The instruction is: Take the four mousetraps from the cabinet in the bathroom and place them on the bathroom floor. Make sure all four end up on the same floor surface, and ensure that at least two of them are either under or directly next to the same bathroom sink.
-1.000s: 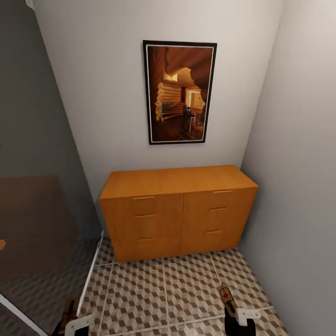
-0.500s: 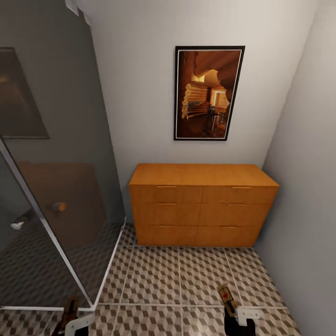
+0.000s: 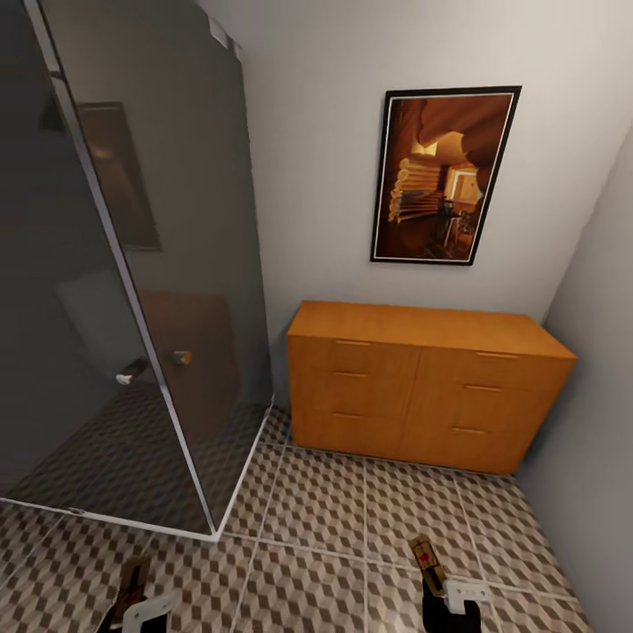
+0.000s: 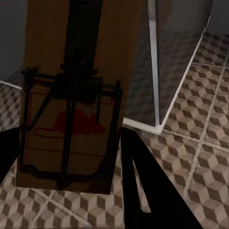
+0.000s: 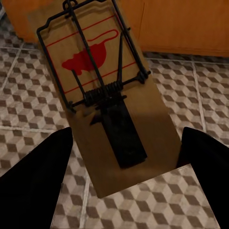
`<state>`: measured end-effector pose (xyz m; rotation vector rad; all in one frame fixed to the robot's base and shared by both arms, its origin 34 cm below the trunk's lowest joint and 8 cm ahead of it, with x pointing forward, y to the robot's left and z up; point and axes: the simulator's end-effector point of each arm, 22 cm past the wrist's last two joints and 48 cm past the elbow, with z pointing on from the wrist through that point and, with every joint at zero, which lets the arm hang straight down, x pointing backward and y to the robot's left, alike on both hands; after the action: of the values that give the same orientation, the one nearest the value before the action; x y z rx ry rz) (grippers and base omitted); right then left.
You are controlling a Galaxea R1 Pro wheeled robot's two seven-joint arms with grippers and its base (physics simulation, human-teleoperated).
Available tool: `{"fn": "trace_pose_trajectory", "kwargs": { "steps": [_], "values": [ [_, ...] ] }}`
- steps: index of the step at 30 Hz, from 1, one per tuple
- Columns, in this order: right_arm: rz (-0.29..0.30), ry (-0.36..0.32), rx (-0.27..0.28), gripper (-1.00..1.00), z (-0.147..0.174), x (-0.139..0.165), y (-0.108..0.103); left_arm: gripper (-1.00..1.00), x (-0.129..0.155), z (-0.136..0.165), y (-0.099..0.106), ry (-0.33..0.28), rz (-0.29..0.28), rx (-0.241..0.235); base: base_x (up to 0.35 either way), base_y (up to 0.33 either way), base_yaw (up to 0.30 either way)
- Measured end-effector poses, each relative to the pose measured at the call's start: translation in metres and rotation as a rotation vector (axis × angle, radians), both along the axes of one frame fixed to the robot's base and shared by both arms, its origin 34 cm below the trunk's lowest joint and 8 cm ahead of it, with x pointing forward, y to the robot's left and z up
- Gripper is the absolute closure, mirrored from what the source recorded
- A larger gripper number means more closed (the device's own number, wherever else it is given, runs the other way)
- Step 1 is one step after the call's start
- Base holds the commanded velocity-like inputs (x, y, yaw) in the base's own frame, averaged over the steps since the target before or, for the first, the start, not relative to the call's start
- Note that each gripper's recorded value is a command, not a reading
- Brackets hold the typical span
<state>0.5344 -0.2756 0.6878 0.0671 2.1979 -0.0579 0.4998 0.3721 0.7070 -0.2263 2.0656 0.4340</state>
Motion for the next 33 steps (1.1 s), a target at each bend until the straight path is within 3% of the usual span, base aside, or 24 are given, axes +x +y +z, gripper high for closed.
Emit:
{"fn": "trace_pose_trajectory", "kwargs": {
  "steps": [33],
  "values": [
    [0.0, -0.001, 0.0, 1.0, 0.0001, 0.0, 0.0002, 1.0, -0.0004, -0.0004, -0.0011, 0.001, 0.0, -0.002, -0.001, 0.0, 0.286]
  ]
}}
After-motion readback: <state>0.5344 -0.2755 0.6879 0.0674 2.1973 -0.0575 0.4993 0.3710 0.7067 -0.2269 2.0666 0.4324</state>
